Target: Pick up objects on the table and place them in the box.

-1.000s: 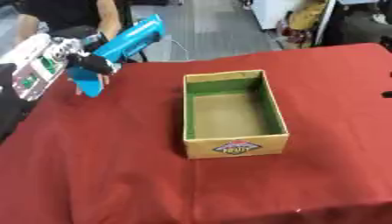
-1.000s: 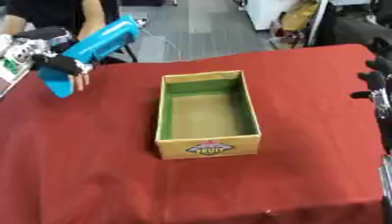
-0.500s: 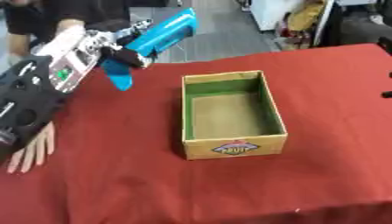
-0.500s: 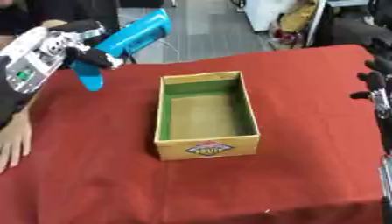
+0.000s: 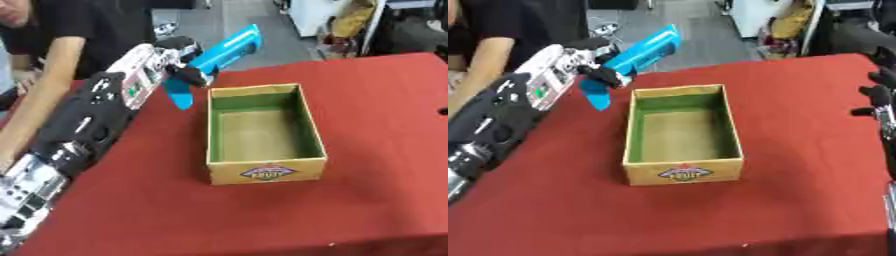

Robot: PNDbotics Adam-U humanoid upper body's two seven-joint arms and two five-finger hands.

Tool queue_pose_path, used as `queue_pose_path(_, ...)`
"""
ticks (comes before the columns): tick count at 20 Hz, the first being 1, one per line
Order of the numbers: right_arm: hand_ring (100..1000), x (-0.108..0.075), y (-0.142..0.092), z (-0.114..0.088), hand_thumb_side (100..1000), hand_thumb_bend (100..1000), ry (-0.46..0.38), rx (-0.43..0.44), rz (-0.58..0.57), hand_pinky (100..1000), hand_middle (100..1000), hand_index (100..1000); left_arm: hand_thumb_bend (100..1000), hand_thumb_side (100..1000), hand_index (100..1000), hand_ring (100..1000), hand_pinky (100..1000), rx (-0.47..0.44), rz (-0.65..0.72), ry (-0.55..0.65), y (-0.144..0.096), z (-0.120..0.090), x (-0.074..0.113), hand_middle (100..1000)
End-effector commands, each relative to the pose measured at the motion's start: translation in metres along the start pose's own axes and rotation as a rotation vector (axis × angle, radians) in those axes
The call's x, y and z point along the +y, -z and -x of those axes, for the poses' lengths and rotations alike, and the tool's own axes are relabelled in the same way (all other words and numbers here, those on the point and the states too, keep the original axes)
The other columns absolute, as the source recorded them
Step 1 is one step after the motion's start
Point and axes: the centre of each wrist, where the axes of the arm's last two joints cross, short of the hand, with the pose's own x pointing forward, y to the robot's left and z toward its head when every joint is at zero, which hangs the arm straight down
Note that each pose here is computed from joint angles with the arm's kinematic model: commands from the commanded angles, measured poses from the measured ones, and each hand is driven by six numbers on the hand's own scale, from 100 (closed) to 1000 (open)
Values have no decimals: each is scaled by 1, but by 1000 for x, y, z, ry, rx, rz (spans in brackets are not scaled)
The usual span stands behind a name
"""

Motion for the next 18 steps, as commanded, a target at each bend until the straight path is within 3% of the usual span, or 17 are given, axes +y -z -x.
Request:
queue_pose_path(1,860,-4,7,-9,939,487,-12,-36,3,637,919,1000,100,418,289,100,206,-8,-48,6,2,-4,16,127)
queue_pose_path(18,860,-5,10,-14,951,484,-12,-51,30,639,919,1000,100,414,286,100,200,-80,-29,-29,16,-34,0,122)
